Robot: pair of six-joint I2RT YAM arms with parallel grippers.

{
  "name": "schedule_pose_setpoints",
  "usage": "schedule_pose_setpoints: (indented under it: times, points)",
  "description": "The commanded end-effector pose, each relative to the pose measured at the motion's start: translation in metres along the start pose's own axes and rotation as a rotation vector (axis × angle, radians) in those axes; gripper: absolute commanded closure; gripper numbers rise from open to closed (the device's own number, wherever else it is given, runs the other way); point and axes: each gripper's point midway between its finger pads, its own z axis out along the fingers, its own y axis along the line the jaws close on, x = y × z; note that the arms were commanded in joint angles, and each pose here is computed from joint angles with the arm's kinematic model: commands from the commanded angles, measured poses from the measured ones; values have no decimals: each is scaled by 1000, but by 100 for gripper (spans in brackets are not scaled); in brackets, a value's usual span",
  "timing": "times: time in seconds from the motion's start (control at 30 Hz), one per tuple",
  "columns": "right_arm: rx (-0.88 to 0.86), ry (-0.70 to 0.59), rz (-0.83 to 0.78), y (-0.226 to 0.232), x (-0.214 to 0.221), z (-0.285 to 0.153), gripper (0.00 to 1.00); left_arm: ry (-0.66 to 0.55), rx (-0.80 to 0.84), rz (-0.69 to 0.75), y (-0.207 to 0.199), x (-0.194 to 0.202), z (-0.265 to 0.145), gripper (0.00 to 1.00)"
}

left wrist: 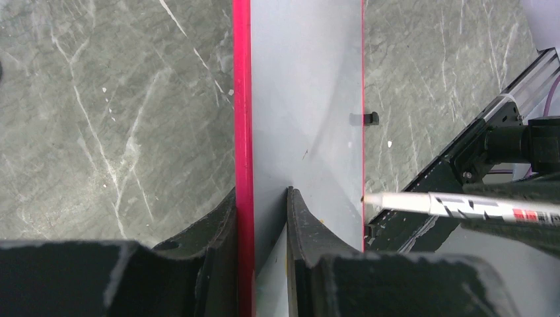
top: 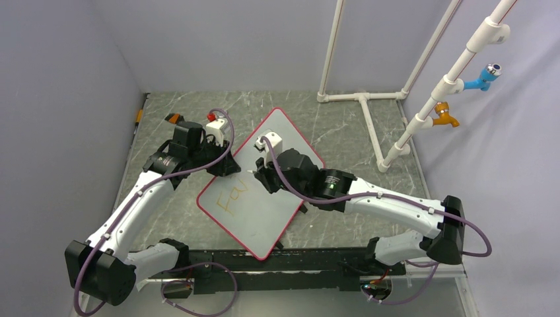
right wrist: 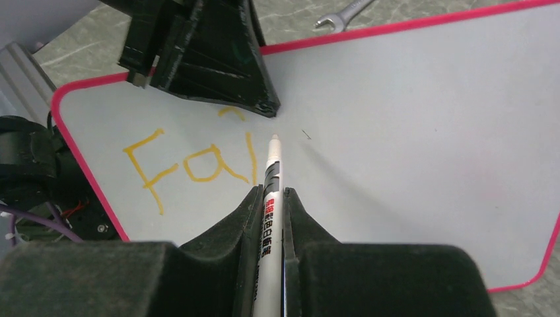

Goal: Write a sentence on the whiteboard

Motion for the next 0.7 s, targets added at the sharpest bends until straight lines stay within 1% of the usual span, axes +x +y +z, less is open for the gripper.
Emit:
schedule_pose_setpoints:
  times: [0.0, 0.3, 0.67]
  points:
    - [5, 4, 38, -10, 6, -5, 100, -52, -125, 125, 25, -12, -4, 100]
    - [-81, 8, 64, 3, 6, 3, 100, -54, -118, 125, 23, -11, -5, 100]
    - [-113, 14, 62, 11, 5, 16, 100, -52, -120, 124, 24, -10, -5, 100]
